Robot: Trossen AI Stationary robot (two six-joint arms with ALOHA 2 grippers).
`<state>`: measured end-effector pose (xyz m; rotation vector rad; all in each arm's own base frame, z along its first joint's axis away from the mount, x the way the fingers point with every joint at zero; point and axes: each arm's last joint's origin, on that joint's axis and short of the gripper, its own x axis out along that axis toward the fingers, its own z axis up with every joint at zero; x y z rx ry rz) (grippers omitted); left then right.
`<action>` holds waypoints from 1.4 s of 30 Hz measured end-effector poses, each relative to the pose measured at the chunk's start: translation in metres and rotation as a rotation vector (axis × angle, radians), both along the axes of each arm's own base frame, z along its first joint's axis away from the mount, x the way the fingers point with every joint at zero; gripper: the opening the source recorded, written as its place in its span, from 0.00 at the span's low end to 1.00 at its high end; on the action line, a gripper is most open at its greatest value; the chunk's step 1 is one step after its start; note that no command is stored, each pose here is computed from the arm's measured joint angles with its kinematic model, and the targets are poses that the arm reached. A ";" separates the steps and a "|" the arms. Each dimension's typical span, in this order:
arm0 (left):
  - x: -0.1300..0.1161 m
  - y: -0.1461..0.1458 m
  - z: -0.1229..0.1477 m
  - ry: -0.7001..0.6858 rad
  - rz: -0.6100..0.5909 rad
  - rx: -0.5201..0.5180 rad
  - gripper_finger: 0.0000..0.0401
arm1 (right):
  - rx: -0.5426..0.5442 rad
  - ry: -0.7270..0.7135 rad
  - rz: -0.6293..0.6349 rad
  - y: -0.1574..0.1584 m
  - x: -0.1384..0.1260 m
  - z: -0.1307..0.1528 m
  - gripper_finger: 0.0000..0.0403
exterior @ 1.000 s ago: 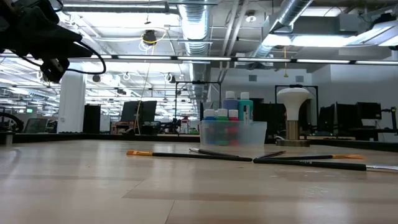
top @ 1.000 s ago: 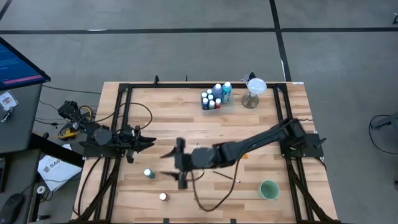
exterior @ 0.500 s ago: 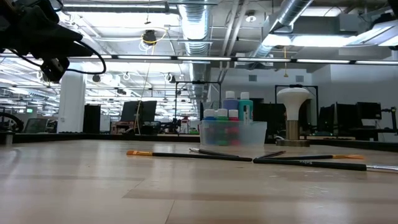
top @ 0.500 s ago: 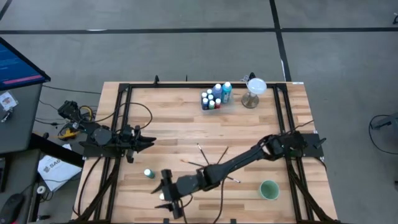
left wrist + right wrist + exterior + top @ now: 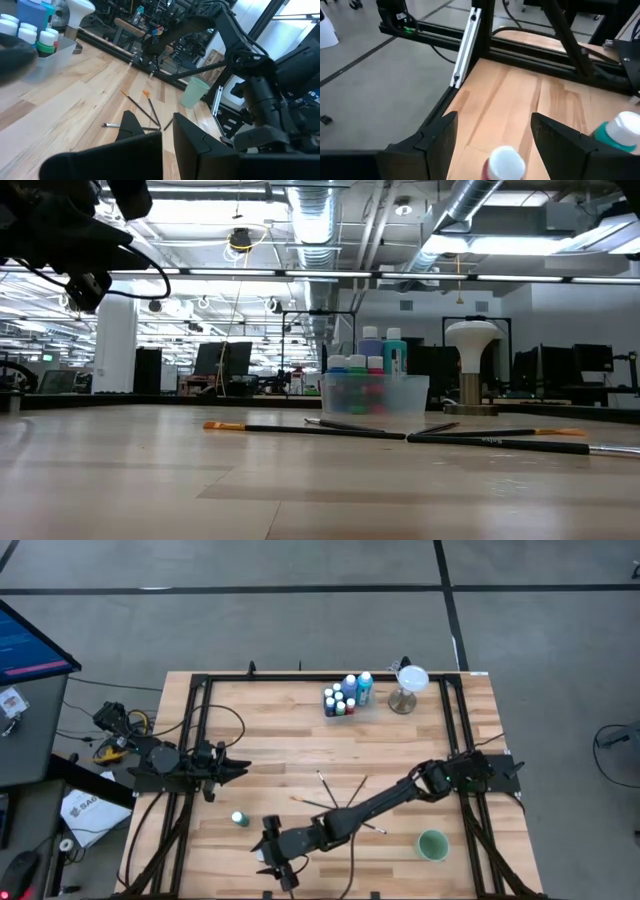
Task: Pick & Place Paint Supplies
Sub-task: Put the red paint bottle into the transparent bin
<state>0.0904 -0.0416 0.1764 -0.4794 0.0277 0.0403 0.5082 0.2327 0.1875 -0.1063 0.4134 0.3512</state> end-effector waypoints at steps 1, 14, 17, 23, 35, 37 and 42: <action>0.000 0.000 0.000 0.000 0.000 0.000 0.00 | -0.002 0.003 -0.005 -0.002 0.001 0.000 0.61; 0.000 0.000 0.000 -0.003 -0.001 -0.002 0.00 | 0.012 0.092 -0.047 -0.016 0.003 -0.007 0.61; 0.000 0.000 0.000 -0.003 -0.001 -0.003 0.00 | 0.017 0.103 -0.048 -0.015 0.003 -0.009 0.61; 0.000 0.000 0.001 -0.006 -0.004 -0.005 0.00 | 0.029 0.117 -0.056 -0.015 0.004 -0.016 0.61; 0.000 0.000 0.002 -0.015 -0.003 -0.011 0.00 | 0.031 0.122 -0.033 -0.016 0.004 -0.016 0.61; 0.000 0.000 0.002 -0.015 -0.001 -0.011 0.00 | 0.031 0.121 -0.034 -0.015 0.004 -0.016 0.61; 0.000 0.000 0.002 -0.016 0.001 -0.011 0.00 | 0.033 0.114 -0.035 -0.015 0.004 -0.016 0.61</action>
